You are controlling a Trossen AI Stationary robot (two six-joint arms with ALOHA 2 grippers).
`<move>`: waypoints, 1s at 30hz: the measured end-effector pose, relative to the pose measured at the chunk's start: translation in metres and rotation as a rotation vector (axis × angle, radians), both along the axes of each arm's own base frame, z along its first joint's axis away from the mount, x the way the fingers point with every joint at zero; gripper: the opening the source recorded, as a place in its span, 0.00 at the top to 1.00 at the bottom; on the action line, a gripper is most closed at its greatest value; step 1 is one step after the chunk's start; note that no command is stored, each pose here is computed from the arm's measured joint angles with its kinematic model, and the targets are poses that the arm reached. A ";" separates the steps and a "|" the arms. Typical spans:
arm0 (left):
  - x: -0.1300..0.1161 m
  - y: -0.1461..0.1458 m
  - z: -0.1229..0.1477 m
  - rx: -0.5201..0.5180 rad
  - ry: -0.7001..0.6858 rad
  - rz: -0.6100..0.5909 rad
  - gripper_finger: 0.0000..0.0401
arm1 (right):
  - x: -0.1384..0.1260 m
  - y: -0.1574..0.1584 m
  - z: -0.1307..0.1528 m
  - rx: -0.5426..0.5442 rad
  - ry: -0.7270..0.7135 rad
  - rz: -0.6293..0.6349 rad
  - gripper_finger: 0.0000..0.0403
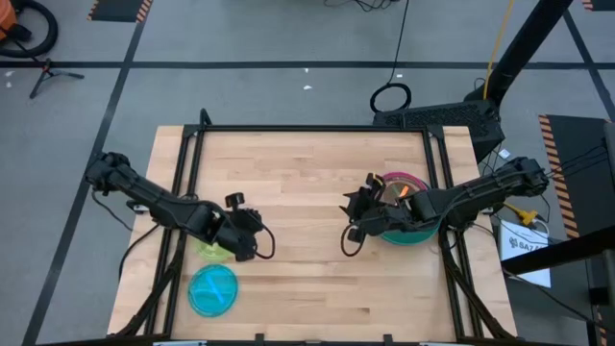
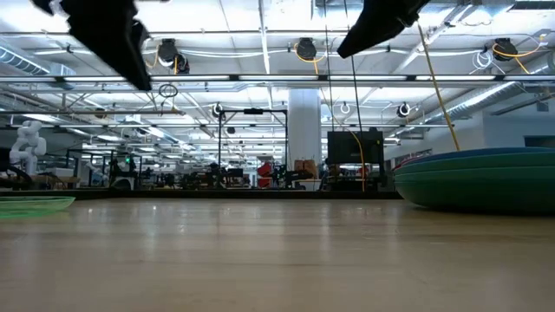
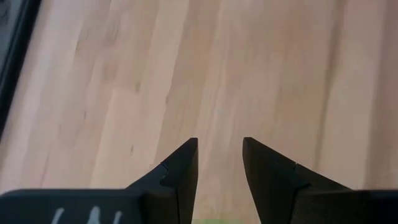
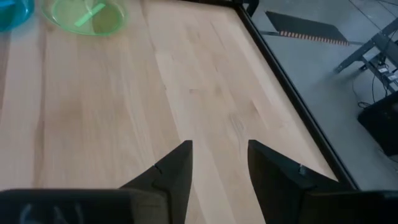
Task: Stack plastic plates
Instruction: Stack the light green plate on top of the orange plate
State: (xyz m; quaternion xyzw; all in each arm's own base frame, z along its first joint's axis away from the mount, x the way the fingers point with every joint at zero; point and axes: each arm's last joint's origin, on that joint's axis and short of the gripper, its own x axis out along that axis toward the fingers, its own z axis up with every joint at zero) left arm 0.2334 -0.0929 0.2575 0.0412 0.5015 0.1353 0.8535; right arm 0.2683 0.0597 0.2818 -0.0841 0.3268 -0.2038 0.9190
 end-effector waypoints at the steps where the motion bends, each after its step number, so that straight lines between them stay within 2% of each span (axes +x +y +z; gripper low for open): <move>1: -0.003 0.000 -0.004 -0.002 0.017 0.025 0.67 | 0.000 0.000 0.000 0.000 -0.004 0.001 0.63; 10: -0.030 0.009 -0.056 -0.065 0.120 0.323 0.67 | 0.000 0.000 0.000 0.000 -0.004 0.002 0.63; 16: -0.046 0.015 -0.073 -0.135 0.190 0.563 0.67 | 0.000 0.000 0.000 0.007 0.001 -0.001 0.63; 30: -0.057 -0.004 -0.076 -0.133 0.185 0.560 0.67 | 0.000 0.000 0.000 0.030 -0.013 -0.019 0.63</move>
